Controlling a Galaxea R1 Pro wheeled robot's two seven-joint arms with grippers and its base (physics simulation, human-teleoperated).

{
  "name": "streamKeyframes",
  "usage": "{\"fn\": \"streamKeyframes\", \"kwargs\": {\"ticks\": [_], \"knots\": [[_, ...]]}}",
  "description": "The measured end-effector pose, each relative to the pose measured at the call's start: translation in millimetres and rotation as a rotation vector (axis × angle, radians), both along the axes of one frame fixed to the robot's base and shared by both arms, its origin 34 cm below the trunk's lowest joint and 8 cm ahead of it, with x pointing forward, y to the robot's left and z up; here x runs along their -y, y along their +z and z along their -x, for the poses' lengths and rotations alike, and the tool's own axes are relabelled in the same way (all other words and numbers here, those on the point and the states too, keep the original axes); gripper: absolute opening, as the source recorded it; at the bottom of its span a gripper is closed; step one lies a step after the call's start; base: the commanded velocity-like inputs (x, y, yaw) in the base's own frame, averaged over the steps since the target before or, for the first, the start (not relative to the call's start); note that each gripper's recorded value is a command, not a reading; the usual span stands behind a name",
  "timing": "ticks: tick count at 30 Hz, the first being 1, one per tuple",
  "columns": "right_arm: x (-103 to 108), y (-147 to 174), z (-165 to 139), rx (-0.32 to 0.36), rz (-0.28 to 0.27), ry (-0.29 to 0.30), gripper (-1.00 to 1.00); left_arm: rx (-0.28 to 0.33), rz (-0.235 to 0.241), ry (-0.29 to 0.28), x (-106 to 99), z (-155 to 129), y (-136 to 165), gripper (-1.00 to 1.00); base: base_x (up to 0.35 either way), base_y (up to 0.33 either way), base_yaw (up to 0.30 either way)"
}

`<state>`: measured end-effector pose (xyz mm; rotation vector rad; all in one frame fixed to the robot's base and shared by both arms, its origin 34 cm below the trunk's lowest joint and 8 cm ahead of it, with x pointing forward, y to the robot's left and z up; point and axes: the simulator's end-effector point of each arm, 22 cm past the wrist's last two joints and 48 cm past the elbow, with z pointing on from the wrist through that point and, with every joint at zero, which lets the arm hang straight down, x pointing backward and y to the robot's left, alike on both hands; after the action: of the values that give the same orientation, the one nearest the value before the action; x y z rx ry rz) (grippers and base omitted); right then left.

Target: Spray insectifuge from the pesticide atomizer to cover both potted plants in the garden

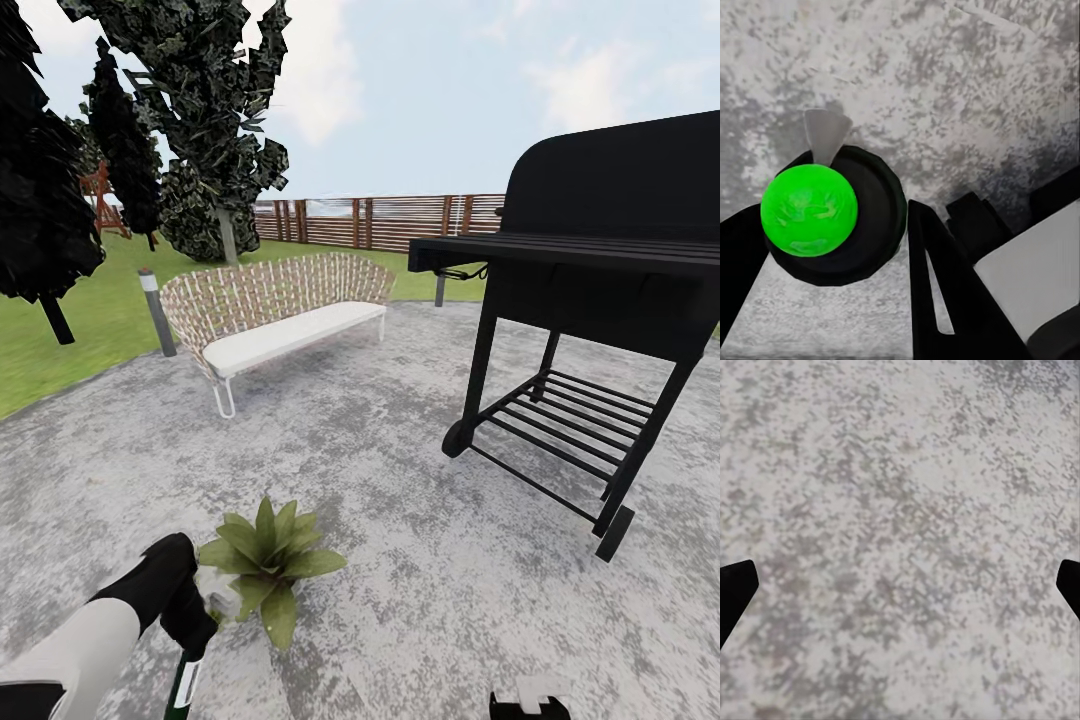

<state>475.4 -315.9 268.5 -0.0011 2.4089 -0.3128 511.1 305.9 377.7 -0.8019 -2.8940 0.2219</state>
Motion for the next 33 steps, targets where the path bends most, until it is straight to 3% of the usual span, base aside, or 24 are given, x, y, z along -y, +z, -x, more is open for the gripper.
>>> {"fn": "streamKeyframes", "kwargs": {"ticks": [6, 9, 10, 13, 15, 16, 18, 19, 30, 33], "knots": [[1.4, -0.9, 1.8, -0.004, 0.002, 0.002, 1.00, -0.019, -0.006, 0.007, 1.2, 16.6, -13.4, -1.00, 0.000, 0.000, 0.000], [0.9, -1.1, 2.0, -0.005, 0.002, 0.005, 1.00, -0.008, 0.014, 0.016, 9.1, 12.8, -12.0, -1.00, 0.000, 0.000, 0.000], [0.7, -1.0, 1.7, -0.004, 0.002, 0.005, 1.00, 0.000, 0.053, 0.043, 18.9, 9.6, -10.2, -1.00, 0.000, 0.000, 0.000], [0.0, -0.5, 0.9, -0.002, 0.000, 0.001, 1.00, 0.005, 0.067, 0.054, 20.0, 8.3, -9.5, -1.00, 0.000, 0.000, 0.000], [-0.1, -0.4, 0.7, -0.001, -0.001, 0.000, 1.00, 0.006, 0.062, 0.061, 14.2, 8.4, -9.2, -1.00, 0.000, 0.000, 0.000], [-0.2, -0.3, 0.6, -0.001, -0.001, 0.000, 1.00, 0.007, 0.033, 0.074, -8.9, 9.7, -8.3, -1.00, 0.000, 0.000, 0.000], [0.1, -0.4, 0.7, -0.002, 0.000, -0.001, 1.00, 0.007, 0.016, 0.092, -25.3, 11.0, -7.0, -1.00, 0.000, 0.000, 0.000], [-0.5, -0.2, 0.5, -0.001, -0.001, -0.003, 1.00, 0.007, -0.009, 0.101, -44.6, 13.3, -5.7, -1.00, 0.000, 0.000, 0.071], [-0.3, 0.0, 0.5, 0.000, -0.001, -0.005, 1.00, 0.012, 0.002, 0.106, -38.1, 11.3, -5.5, -1.00, 0.070, -0.164, 0.181], [-0.8, -0.2, 0.5, -0.001, -0.003, -0.004, 1.00, 0.044, -0.057, 0.102, -51.5, 5.1, -7.5, -1.00, 0.152, -0.088, 0.005]]}}
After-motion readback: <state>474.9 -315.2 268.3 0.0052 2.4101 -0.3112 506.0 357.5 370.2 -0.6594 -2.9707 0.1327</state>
